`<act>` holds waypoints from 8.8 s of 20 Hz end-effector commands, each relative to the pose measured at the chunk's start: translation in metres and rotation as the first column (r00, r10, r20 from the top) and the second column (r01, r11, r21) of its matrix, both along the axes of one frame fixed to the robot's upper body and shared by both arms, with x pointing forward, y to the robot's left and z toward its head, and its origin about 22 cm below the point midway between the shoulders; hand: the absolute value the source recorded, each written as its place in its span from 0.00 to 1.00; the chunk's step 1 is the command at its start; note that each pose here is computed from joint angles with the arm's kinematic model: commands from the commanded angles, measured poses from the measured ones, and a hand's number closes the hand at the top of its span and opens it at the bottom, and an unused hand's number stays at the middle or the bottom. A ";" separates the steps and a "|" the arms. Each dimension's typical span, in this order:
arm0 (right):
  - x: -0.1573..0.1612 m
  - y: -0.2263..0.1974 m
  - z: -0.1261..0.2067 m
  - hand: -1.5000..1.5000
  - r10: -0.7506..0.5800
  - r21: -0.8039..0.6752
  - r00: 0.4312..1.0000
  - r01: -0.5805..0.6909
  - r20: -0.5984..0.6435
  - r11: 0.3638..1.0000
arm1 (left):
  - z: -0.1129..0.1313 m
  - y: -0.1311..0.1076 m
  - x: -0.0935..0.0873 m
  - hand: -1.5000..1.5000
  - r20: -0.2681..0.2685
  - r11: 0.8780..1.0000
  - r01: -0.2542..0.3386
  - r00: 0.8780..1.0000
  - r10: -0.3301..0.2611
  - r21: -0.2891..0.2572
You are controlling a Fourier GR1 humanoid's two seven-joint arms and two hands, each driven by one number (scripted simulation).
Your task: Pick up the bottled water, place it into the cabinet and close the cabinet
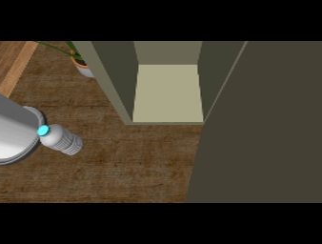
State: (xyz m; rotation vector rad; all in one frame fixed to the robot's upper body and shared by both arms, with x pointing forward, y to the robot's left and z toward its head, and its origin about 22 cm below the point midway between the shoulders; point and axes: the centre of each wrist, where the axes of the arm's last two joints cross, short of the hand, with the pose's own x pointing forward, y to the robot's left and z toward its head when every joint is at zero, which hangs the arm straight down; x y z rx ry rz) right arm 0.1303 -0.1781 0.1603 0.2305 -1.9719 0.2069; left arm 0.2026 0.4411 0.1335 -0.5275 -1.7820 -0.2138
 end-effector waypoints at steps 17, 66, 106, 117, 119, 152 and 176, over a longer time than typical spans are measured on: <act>-0.021 0.012 0.015 0.00 -0.010 -0.012 1.000 0.010 0.017 1.000 | -0.051 -0.002 0.032 0.00 -0.091 0.990 -0.038 0.995 0.051 0.139; -0.022 0.011 0.027 0.00 -0.001 -0.022 0.999 0.002 0.045 1.000 | -0.233 -0.057 0.072 0.00 -0.216 0.988 -0.142 0.964 0.153 0.068; -0.029 0.016 0.020 0.00 -0.045 0.010 0.999 0.045 -0.005 0.999 | -0.145 -0.309 0.118 1.00 0.017 0.951 -0.306 0.952 0.307 -0.035; -0.031 0.003 0.020 0.00 -0.037 -0.007 0.999 0.038 0.017 0.999 | -0.105 -0.350 0.156 1.00 0.014 0.931 -0.363 0.932 0.363 0.044; -0.024 0.009 0.017 0.00 -0.010 -0.013 1.000 0.010 -0.011 1.000 | -0.098 -0.369 0.164 1.00 0.030 0.916 -0.392 0.920 0.391 0.083; -0.031 -0.002 -0.001 0.00 0.046 0.005 0.999 -0.046 0.009 0.999 | -0.120 -0.341 0.216 0.00 0.147 0.671 -0.661 0.741 0.656 0.335; -0.036 -0.014 0.005 0.00 0.004 -0.003 1.000 -0.003 0.023 1.000 | -0.093 -0.345 0.231 0.00 0.126 0.856 -0.498 0.866 0.484 0.139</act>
